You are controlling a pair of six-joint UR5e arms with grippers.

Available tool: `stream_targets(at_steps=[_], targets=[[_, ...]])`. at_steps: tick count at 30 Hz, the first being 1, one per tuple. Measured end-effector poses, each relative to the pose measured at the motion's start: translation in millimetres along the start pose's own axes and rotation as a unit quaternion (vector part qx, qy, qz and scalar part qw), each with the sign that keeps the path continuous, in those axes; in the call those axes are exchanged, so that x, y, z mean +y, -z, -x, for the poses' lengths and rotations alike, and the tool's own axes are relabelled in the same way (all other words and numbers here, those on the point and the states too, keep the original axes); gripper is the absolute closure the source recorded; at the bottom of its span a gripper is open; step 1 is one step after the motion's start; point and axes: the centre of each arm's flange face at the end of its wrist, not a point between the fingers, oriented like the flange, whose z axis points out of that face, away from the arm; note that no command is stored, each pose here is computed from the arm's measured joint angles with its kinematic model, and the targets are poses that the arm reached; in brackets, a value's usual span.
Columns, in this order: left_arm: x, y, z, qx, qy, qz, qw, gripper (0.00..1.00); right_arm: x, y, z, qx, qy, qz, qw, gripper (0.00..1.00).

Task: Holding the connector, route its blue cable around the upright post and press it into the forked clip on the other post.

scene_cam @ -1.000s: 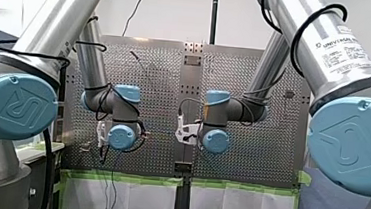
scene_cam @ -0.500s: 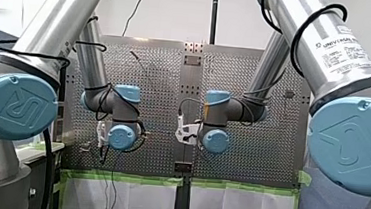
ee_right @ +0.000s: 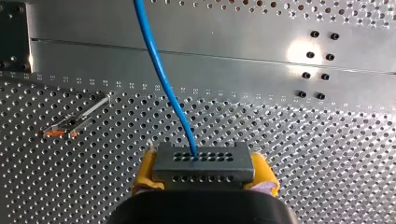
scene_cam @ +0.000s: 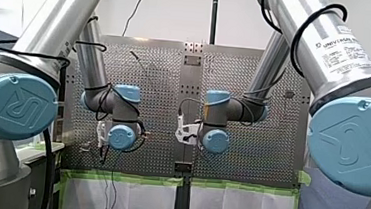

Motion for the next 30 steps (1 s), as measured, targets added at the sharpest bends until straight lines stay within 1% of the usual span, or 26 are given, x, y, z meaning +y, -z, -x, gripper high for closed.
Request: stream_targets(at_steps=[4, 5, 6, 13, 14, 22, 30], targets=[[0.0, 0, 0, 0.000, 0.000, 0.000, 1.0000, 1.00, 0.0, 0.0, 0, 0.000, 0.0000, 0.000, 1.0000, 1.00], [0.0, 0, 0, 0.000, 0.000, 0.000, 1.0000, 0.92, 0.0, 0.0, 0, 0.000, 0.0000, 0.000, 1.0000, 1.00], [0.0, 0, 0, 0.000, 0.000, 0.000, 1.0000, 0.81, 0.0, 0.0, 0, 0.000, 0.0000, 0.000, 1.0000, 1.00], [0.0, 0, 0, 0.000, 0.000, 0.000, 1.0000, 0.81, 0.0, 0.0, 0, 0.000, 0.0000, 0.000, 1.0000, 1.00], [0.0, 0, 0, 0.000, 0.000, 0.000, 1.0000, 0.85, 0.0, 0.0, 0, 0.000, 0.0000, 0.000, 1.0000, 1.00], [0.0, 0, 0, 0.000, -0.001, -0.001, 1.0000, 0.85, 0.0, 0.0, 0, 0.000, 0.0000, 0.000, 1.0000, 1.00], [0.0, 0, -17, 0.001, -0.004, -0.004, 1.0000, 0.85, 0.0, -0.1, 0, 0.001, -0.0002, 0.000, 1.0000, 1.00]])
